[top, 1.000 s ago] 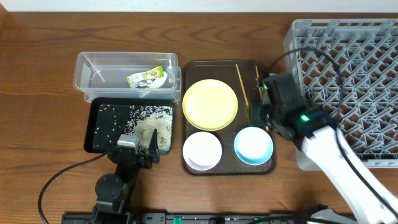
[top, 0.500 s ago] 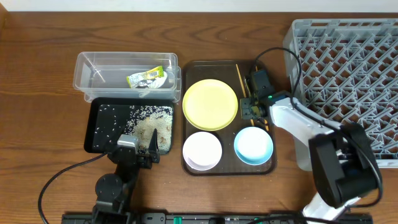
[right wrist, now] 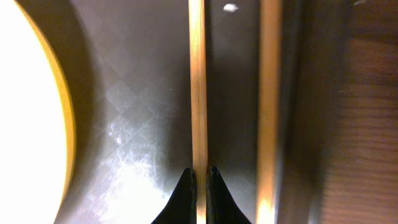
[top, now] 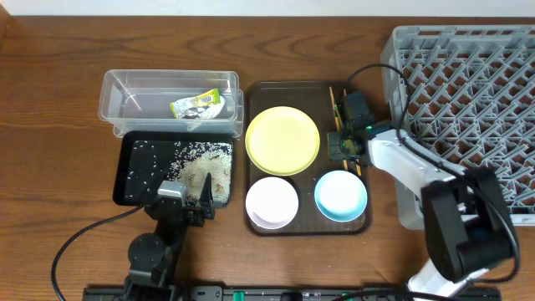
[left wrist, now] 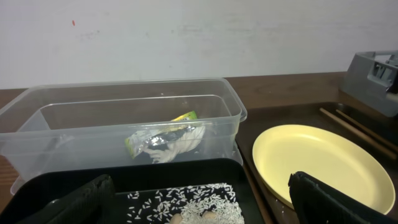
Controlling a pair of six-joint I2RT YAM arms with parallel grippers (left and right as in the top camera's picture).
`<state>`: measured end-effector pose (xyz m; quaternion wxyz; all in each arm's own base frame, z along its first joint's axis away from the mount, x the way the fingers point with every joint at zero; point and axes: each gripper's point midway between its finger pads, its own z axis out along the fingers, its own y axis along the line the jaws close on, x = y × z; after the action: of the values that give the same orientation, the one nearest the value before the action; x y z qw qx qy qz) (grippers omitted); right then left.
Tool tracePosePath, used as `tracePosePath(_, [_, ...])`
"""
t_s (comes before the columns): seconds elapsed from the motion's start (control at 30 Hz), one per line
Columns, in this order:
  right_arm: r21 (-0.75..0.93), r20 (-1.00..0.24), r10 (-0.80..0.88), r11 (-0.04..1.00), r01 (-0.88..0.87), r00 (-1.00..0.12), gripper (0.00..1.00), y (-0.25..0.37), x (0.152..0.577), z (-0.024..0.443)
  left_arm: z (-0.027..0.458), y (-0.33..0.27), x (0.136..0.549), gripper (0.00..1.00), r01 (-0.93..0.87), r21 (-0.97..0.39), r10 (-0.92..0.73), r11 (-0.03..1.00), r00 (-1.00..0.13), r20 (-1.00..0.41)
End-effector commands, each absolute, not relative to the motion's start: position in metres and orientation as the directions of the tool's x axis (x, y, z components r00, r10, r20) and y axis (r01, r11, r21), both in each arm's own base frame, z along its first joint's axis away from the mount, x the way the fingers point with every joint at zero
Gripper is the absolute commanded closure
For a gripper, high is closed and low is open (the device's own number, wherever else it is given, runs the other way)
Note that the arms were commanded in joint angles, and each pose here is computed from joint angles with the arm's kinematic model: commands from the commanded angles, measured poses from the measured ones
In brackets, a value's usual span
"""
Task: Sort waste into correct bins and load items into the dishwasher rack
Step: 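Reach the right gripper to the chopsticks on the brown tray and grasp, then carry the chopsticks into the dish rack and release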
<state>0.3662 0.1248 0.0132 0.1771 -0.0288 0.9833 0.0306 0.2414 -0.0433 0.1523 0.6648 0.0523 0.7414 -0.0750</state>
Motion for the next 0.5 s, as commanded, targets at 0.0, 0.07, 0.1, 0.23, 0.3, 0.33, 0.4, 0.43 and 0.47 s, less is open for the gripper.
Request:
tracePosePath(0.0, [0.088,-0.462,-0.004,0.995,-0.050,-0.887,0.99,0.117,0.381,0.065,0.137,-0.044,0.240,0.09,0.185,-0.038,-0.008,0.982,-0.159,-0.987])
tracePosePath(0.07, [0.100,-0.511,0.009,0.994,-0.049,-0.860,0.99,0.112,0.381,0.092,0.137,-0.044,0.240,0.09,0.185,-0.038,-0.008,0.982,-0.159,-0.987])
tracePosePath(0.1, [0.106,-0.532,0.017,0.993,-0.046,-0.847,0.99,0.110,0.380,0.104,0.137,-0.044,0.240,0.09,0.185,-0.038,-0.008,0.982,-0.159,-0.987])
tracePosePath(0.23, [0.096,-0.590,0.018,0.994,-0.048,-0.807,0.99,0.095,0.375,0.138,0.137,-0.044,0.240,0.09,0.185,-0.038,-0.008,0.982,-0.159,-0.987])
tracePosePath(0.3, [0.051,-0.613,0.030,0.999,-0.002,-0.789,0.99,0.074,0.374,0.150,0.137,-0.044,0.240,0.09,0.185,-0.038,-0.008,0.982,-0.159,-0.987])
tracePosePath(0.33, [0.025,-0.624,0.041,0.999,0.033,-0.781,0.99,0.062,0.374,0.154,0.137,-0.044,0.240,0.09,0.185,-0.038,-0.008,0.982,-0.159,-0.987])
tracePosePath(0.4, [-0.046,-0.645,0.044,0.994,0.096,-0.763,0.99,0.031,0.374,0.163,0.137,-0.044,0.240,0.09,0.185,-0.038,-0.008,0.982,-0.159,-0.987])
tracePosePath(0.43, [-0.069,-0.646,0.029,0.993,0.095,-0.763,0.99,0.024,0.375,0.164,0.137,-0.044,0.240,0.09,0.185,-0.038,-0.008,0.982,-0.159,-0.987])
tracePosePath(0.47, [-0.090,-0.643,0.011,0.992,0.090,-0.765,0.99,0.016,0.375,0.164,0.137,-0.044,0.240,0.09,0.185,-0.038,-0.008,0.982,-0.159,-0.987])
